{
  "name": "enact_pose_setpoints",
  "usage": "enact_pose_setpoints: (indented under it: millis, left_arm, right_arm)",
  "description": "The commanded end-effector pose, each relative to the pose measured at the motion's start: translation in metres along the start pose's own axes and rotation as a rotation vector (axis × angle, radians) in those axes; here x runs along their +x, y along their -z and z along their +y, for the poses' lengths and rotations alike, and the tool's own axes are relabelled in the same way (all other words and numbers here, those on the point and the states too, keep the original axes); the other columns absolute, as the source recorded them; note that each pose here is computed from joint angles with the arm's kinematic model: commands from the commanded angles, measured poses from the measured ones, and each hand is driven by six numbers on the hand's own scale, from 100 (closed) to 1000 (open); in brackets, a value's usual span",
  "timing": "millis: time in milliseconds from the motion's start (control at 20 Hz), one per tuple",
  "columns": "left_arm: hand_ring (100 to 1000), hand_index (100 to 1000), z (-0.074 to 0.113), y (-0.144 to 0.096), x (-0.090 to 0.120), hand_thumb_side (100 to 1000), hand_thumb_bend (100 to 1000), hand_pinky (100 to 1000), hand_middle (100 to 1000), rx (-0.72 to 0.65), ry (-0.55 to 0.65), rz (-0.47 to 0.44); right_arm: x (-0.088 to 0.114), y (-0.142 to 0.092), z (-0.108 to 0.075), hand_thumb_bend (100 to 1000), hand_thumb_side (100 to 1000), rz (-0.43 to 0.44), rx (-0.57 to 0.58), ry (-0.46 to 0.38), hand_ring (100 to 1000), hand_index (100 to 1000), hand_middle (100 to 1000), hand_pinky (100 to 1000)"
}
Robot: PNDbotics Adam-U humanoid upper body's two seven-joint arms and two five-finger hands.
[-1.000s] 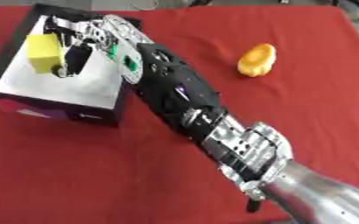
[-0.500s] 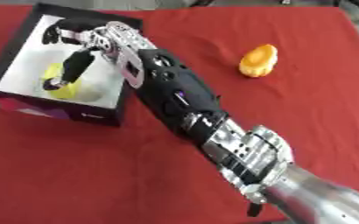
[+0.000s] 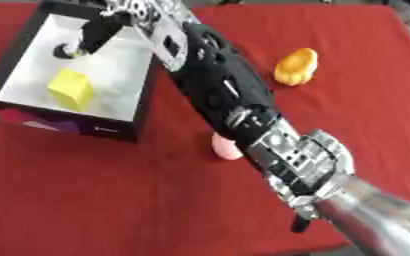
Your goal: Pick up objects on the table and place them in the box.
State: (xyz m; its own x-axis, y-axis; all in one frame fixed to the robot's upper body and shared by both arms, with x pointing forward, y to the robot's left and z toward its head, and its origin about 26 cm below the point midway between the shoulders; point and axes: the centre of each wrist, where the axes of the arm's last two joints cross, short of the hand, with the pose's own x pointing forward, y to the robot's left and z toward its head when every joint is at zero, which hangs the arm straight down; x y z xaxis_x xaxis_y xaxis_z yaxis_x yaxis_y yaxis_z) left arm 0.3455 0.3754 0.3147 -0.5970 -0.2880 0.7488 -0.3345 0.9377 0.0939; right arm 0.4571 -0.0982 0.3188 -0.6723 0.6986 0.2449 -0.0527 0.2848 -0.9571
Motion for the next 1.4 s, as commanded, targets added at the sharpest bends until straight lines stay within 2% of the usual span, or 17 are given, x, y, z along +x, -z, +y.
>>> enact_pose_setpoints:
  millis: [50, 350, 500, 600, 750, 900, 950, 1000, 1050, 1100, 1150, 1200, 1400]
  left_arm:
    - [716, 838, 0.015, 0.006, 0.012, 603, 815, 844, 755, 0.029, 0.039, -0.029]
    - [715, 838, 0.021, 0.003, 0.006, 603, 816, 844, 754, 0.034, 0.062, -0.01]
    - [714, 838, 0.021, 0.001, 0.004, 603, 817, 844, 754, 0.027, 0.071, -0.001]
    - [714, 837, 0.021, 0.0, 0.002, 603, 817, 843, 754, 0.024, 0.077, 0.004]
    - [713, 837, 0.021, -0.001, 0.001, 603, 818, 843, 753, 0.019, 0.082, 0.008]
    - [711, 836, 0.02, -0.003, 0.001, 602, 817, 842, 753, 0.01, 0.081, 0.01]
    - [711, 836, 0.019, -0.003, 0.0, 590, 818, 842, 752, 0.008, 0.082, 0.012]
    - [710, 836, 0.019, -0.004, 0.0, 601, 819, 842, 752, 0.007, 0.082, 0.013]
    - [710, 836, 0.019, -0.006, -0.001, 601, 819, 841, 752, 0.006, 0.081, 0.014]
    - [710, 836, 0.018, -0.007, -0.002, 601, 818, 841, 752, 0.007, 0.079, 0.014]
    - [711, 836, 0.017, -0.01, -0.002, 601, 818, 841, 753, 0.008, 0.075, 0.012]
    - [711, 837, 0.015, -0.013, -0.004, 600, 817, 841, 753, 0.01, 0.069, 0.01]
    - [711, 840, 0.006, -0.03, -0.011, 599, 817, 841, 756, 0.009, 0.079, 0.005]
  right_arm:
    - [-0.003, -0.022, -0.051, 547, 384, 0.005, -0.102, -0.03, 859, 871, 830, 912]
    - [-0.014, -0.069, -0.101, 549, 368, 0.039, -0.183, -0.042, 855, 867, 826, 914]
    - [-0.027, -0.106, -0.124, 551, 369, 0.036, -0.201, 0.073, 852, 865, 823, 915]
    - [-0.031, -0.126, -0.128, 546, 376, 0.046, -0.197, 0.105, 851, 862, 822, 913]
    - [-0.033, -0.153, -0.121, 540, 395, 0.057, -0.15, 0.082, 848, 858, 819, 905]
    - [-0.022, -0.18, -0.109, 535, 404, 0.031, -0.098, 0.038, 844, 855, 815, 899]
    - [-0.016, -0.188, -0.106, 589, 383, 0.017, -0.083, 0.023, 840, 853, 811, 897]
    - [-0.01, -0.196, -0.102, 532, 403, 0.001, -0.069, 0.01, 838, 852, 809, 897]
    - [-0.004, -0.202, -0.099, 529, 402, -0.013, -0.06, 0.002, 837, 851, 808, 895]
    - [0.003, -0.207, -0.096, 529, 401, -0.03, -0.05, -0.006, 837, 851, 808, 895]
    - [0.009, -0.211, -0.092, 590, 372, -0.046, -0.039, -0.009, 837, 851, 807, 897]
    - [0.014, -0.215, -0.088, 528, 401, -0.061, -0.024, -0.01, 837, 851, 808, 897]
    - [0.015, -0.22, -0.075, 529, 411, -0.098, 0.046, -0.018, 838, 851, 810, 895]
